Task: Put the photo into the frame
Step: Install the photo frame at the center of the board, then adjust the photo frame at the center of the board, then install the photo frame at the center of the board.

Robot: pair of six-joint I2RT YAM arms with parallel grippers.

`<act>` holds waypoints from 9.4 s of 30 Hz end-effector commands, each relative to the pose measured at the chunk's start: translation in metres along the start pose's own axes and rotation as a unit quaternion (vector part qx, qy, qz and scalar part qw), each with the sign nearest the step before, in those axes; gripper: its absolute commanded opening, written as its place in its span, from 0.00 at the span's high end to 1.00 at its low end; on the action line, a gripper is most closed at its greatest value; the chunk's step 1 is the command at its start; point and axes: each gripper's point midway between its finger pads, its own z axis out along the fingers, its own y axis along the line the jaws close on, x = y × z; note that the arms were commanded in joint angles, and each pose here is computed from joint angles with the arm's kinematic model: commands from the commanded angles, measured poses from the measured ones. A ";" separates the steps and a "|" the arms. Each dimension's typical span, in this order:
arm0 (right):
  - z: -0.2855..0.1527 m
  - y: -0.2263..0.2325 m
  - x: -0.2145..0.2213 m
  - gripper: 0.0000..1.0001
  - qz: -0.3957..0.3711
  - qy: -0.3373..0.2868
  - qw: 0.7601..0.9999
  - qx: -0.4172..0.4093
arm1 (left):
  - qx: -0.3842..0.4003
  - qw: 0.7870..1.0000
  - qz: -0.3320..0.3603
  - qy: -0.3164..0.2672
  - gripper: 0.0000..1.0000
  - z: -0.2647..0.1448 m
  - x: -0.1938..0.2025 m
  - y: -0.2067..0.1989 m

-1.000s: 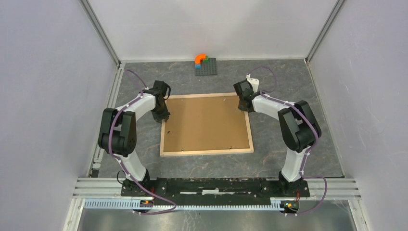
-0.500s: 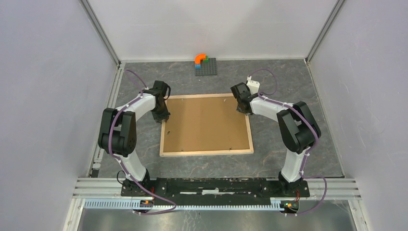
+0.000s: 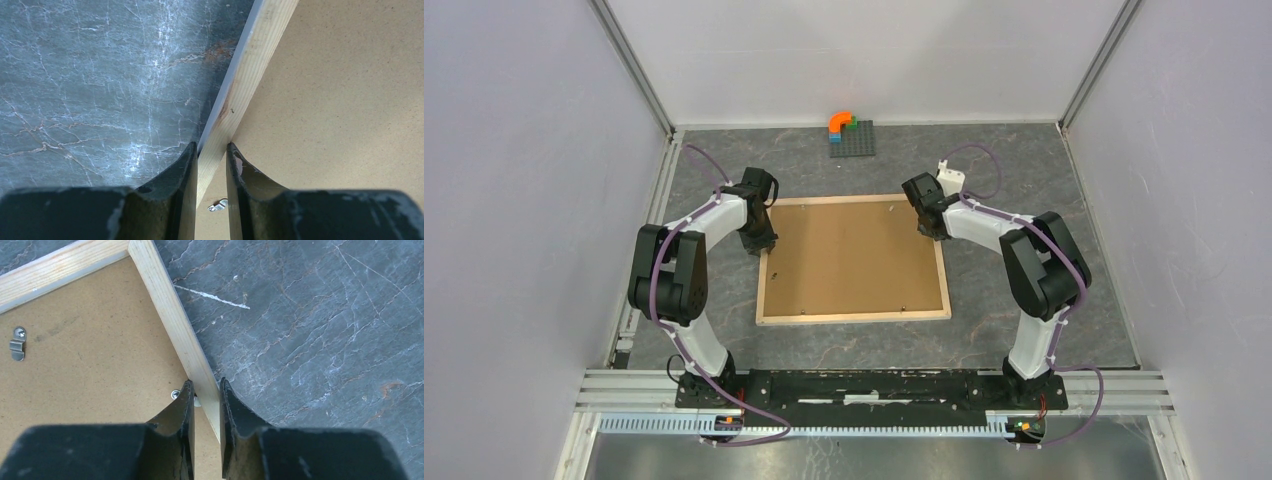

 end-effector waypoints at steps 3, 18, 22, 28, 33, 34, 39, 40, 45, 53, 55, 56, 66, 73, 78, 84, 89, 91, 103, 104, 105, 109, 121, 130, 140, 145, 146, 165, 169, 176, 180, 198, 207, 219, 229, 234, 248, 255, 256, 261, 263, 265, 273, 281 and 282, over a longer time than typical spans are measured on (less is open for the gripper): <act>-0.004 -0.010 0.055 0.84 -0.026 0.089 0.996 0.007 | 0.059 0.998 -0.005 0.014 0.98 -0.008 0.003 -0.027; -0.022 -0.017 0.007 0.27 -0.152 -0.029 0.986 -0.068 | 0.066 0.998 0.004 0.017 0.98 -0.008 0.003 -0.030; -0.024 -0.021 0.004 0.25 -0.163 -0.037 0.984 -0.062 | 0.063 0.998 0.004 0.017 0.98 -0.007 0.004 -0.029; -0.019 -0.013 0.000 0.27 -0.165 -0.044 0.983 -0.072 | 0.063 0.998 0.005 0.017 0.98 -0.007 0.003 -0.029; -0.003 -0.021 0.005 0.36 -0.160 -0.030 0.985 -0.053 | 0.061 0.998 0.006 0.016 0.98 -0.007 0.004 -0.027; -0.002 -0.022 0.006 0.38 -0.160 -0.030 0.985 -0.052 | 0.061 0.998 0.005 0.015 0.98 -0.007 0.004 -0.027; 0.004 -0.020 0.006 0.45 -0.165 -0.034 0.984 -0.058 | 0.065 0.998 0.005 0.019 0.98 -0.007 0.004 -0.029; 0.006 -0.020 0.005 0.45 -0.166 -0.035 0.984 -0.056 | 0.066 0.998 0.005 0.018 0.98 -0.007 0.004 -0.030; 0.013 -0.019 0.008 0.44 -0.168 -0.027 0.984 -0.055 | 0.063 0.998 0.006 0.018 0.98 -0.007 0.004 -0.028; 0.017 -0.026 0.013 0.67 -0.169 -0.019 0.985 -0.038 | 0.065 0.998 0.005 0.019 0.98 -0.007 0.004 -0.029; 0.015 -0.027 0.015 0.70 -0.170 -0.018 0.985 -0.040 | 0.065 0.998 0.005 0.020 0.98 -0.007 0.005 -0.029; 0.014 -0.029 0.015 0.71 -0.170 -0.019 0.985 -0.039 | 0.065 0.998 0.005 0.020 0.98 -0.007 0.005 -0.029; 0.005 -0.026 0.014 0.56 -0.178 -0.019 0.981 -0.070 | 0.062 0.998 0.007 0.016 0.98 -0.007 0.004 -0.028; -0.027 -0.008 0.045 0.29 -0.184 0.011 0.962 -0.202 | 0.066 0.997 0.018 0.019 0.98 -0.005 0.001 -0.031; -0.054 0.008 0.078 0.27 -0.163 0.043 0.936 -0.309 | 0.095 0.994 0.037 0.032 0.97 -0.002 -0.003 -0.044; -0.081 0.003 0.087 0.21 -0.172 0.019 0.917 -0.359 | 0.142 0.988 0.036 0.044 0.71 -0.010 -0.020 -0.056; -0.082 -0.025 0.041 0.02 -0.213 -0.064 0.936 -0.274 | 0.173 0.984 0.018 -0.045 0.18 -0.068 -0.040 -0.048; -0.085 -0.027 0.016 0.02 -0.208 -0.102 0.939 -0.253 | 0.197 0.978 0.012 -0.060 0.05 -0.089 -0.032 -0.047; -0.048 0.067 -0.095 0.03 -0.199 -0.131 0.902 -0.360 | 0.333 0.942 0.035 0.026 0.00 -0.136 0.153 -0.084; -0.041 0.078 -0.103 0.03 -0.199 -0.128 0.901 -0.364 | 0.345 0.937 0.034 0.035 0.00 -0.138 0.166 -0.090; -0.034 0.085 -0.105 0.03 -0.201 -0.119 0.900 -0.368 | 0.354 0.934 0.034 0.039 0.00 -0.139 0.174 -0.094; -0.007 0.108 -0.109 0.04 -0.207 -0.087 0.900 -0.374 | 0.362 0.928 0.058 0.070 0.00 -0.135 0.206 -0.109; 0.027 0.113 -0.060 0.06 -0.200 -0.020 0.894 -0.400 | 0.330 0.934 0.056 0.123 0.08 -0.095 0.228 -0.138; 0.003 0.080 -0.016 0.09 -0.171 0.009 0.897 -0.408 | 0.249 0.965 0.031 0.079 0.15 -0.065 0.181 -0.115; -0.042 0.030 0.077 0.15 -0.116 0.064 0.894 -0.427 | 0.196 0.980 0.005 0.030 0.25 -0.049 0.114 -0.071; -0.064 0.005 0.105 0.14 -0.101 0.052 0.906 -0.407 | 0.172 0.985 0.006 0.013 0.37 -0.045 0.102 -0.058; -0.067 0.000 0.109 0.14 -0.094 0.049 0.910 -0.401 | 0.168 0.986 0.006 0.008 0.41 -0.045 0.099 -0.056; -0.068 -0.025 0.070 0.20 -0.232 -0.029 0.940 -0.249 | 0.091 0.989 0.109 0.030 0.95 -0.041 0.052 -0.025; -0.063 -0.024 0.064 0.24 -0.239 -0.051 0.939 -0.243 | 0.097 0.988 0.109 0.051 0.98 -0.033 0.059 -0.025; -0.051 -0.010 0.063 0.28 -0.249 -0.057 0.937 -0.238 | 0.109 0.987 0.101 0.064 0.98 -0.024 0.068 -0.027; -0.049 -0.007 0.060 0.30 -0.252 -0.061 0.939 -0.226 | 0.105 0.988 0.101 0.058 0.98 -0.025 0.066 -0.026; -0.048 -0.020 0.087 0.48 -0.192 -0.011 0.972 -0.136 | 0.111 0.988 0.093 0.060 0.98 -0.025 0.064 -0.027; -0.045 -0.023 0.095 0.62 -0.121 0.023 0.991 -0.048 | 0.119 0.987 0.093 0.055 0.98 -0.029 0.063 -0.029; -0.051 -0.022 0.107 0.68 -0.114 0.039 0.991 -0.051 | 0.120 0.987 0.091 0.054 0.98 -0.029 0.062 -0.030; -0.052 -0.021 0.106 0.74 -0.112 0.030 0.992 -0.047 | 0.121 0.987 0.089 0.053 0.98 -0.029 0.061 -0.030; -0.055 -0.019 0.099 0.61 -0.127 0.020 0.990 -0.059 | 0.127 0.987 0.088 0.051 0.98 -0.030 0.061 -0.032; -0.057 -0.030 0.109 0.66 -0.128 0.025 0.989 -0.066 | 0.124 0.987 0.088 0.045 0.98 -0.032 0.058 -0.030; -0.057 -0.027 0.104 0.63 -0.129 0.018 0.989 -0.064 | 0.123 0.987 0.088 0.046 0.98 -0.031 0.058 -0.031; -0.057 -0.026 0.103 0.60 -0.132 0.015 0.989 -0.065 | 0.122 0.988 0.088 0.045 0.98 -0.031 0.057 -0.031; -0.061 -0.013 0.093 0.42 -0.141 0.000 0.985 -0.104 | 0.116 0.988 0.090 0.041 0.98 -0.031 0.055 -0.028; -0.065 -0.008 0.091 0.30 -0.144 -0.007 0.981 -0.128 | 0.114 0.988 0.091 0.040 0.98 -0.031 0.054 -0.028; -0.070 -0.002 0.094 0.24 -0.150 -0.008 0.976 -0.159 | 0.113 0.988 0.093 0.043 0.98 -0.030 0.054 -0.029; -0.098 0.019 0.123 0.20 -0.148 0.006 0.937 -0.316 | 0.116 0.986 0.095 0.069 0.98 -0.024 0.044 -0.043; -0.114 0.013 0.114 0.16 -0.158 -0.037 0.933 -0.321 | 0.095 0.988 0.109 0.049 0.98 -0.023 0.018 -0.048; -0.112 0.009 0.101 0.14 -0.161 -0.057 0.939 -0.298 | 0.084 0.989 0.114 0.044 0.98 -0.021 0.018 -0.043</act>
